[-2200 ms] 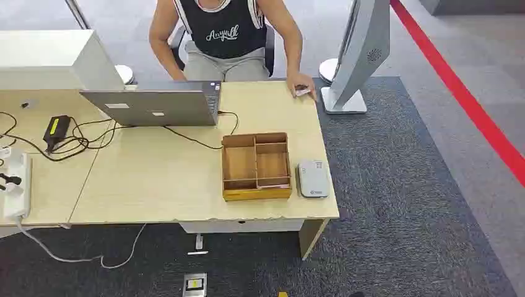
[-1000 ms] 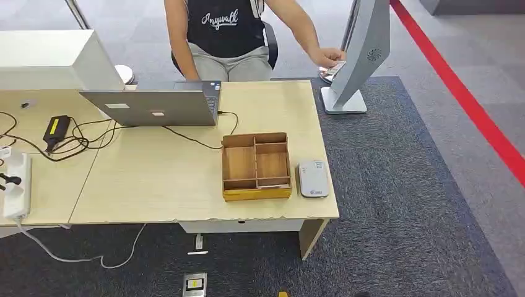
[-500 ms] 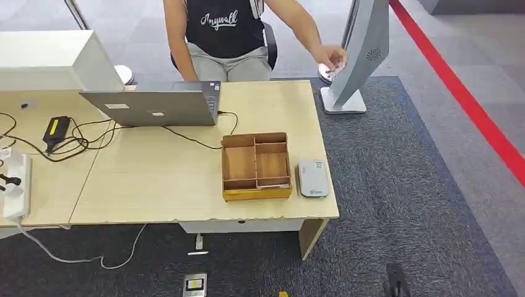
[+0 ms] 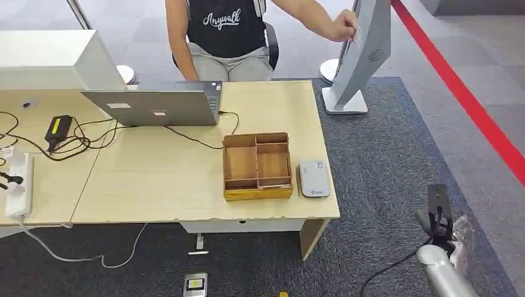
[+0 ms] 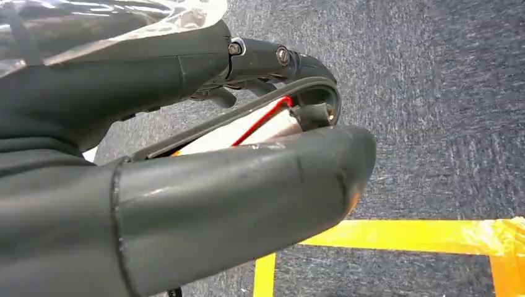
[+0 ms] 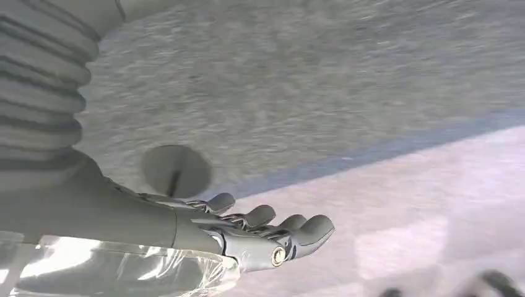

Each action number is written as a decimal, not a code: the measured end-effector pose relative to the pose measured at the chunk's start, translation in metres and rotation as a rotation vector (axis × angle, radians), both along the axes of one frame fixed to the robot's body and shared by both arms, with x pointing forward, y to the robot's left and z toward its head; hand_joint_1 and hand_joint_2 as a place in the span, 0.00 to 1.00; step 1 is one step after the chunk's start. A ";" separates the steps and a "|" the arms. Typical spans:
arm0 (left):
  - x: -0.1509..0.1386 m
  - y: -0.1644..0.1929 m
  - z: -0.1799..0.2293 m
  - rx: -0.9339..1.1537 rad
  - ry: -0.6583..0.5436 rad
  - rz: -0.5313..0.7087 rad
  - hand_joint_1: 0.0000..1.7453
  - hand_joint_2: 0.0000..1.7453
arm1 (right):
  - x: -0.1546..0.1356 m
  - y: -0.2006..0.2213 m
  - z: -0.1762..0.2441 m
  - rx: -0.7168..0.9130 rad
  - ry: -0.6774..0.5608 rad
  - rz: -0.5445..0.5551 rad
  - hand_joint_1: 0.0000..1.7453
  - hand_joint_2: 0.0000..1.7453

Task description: Pass the card to the sensor for recognition and then transmit it.

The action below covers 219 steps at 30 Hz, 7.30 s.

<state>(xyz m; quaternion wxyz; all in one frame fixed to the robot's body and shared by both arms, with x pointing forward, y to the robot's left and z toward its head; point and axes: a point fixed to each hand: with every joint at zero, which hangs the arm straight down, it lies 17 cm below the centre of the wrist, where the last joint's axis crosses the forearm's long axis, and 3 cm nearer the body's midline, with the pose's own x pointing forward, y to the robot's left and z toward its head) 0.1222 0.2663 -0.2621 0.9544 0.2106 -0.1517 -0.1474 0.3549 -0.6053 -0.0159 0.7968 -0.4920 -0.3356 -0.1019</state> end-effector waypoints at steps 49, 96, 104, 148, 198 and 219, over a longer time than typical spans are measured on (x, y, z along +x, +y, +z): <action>0.001 -0.010 0.002 0.009 0.004 -0.030 0.00 0.00 | 0.160 0.241 0.292 -0.412 -0.655 0.661 0.00 1.00; 0.004 -0.006 0.001 0.024 -0.002 -0.139 0.00 0.00 | 0.253 0.392 0.338 -1.073 -0.207 1.043 0.00 1.00; 0.004 -0.004 0.001 0.031 -0.001 -0.147 0.00 0.00 | 0.260 0.400 0.335 -1.076 -0.206 1.057 1.00 1.00; 0.001 -0.001 0.001 0.042 -0.002 -0.144 0.00 0.00 | 0.265 0.391 0.301 -1.030 -0.167 1.084 1.00 1.00; -0.002 -0.001 0.000 0.044 0.008 -0.134 0.00 0.00 | 0.204 0.280 0.143 -0.791 0.082 1.037 1.00 1.00; -0.001 -0.003 0.000 0.036 0.005 -0.137 0.00 0.00 | 0.199 0.303 0.117 -0.736 0.091 1.081 1.00 1.00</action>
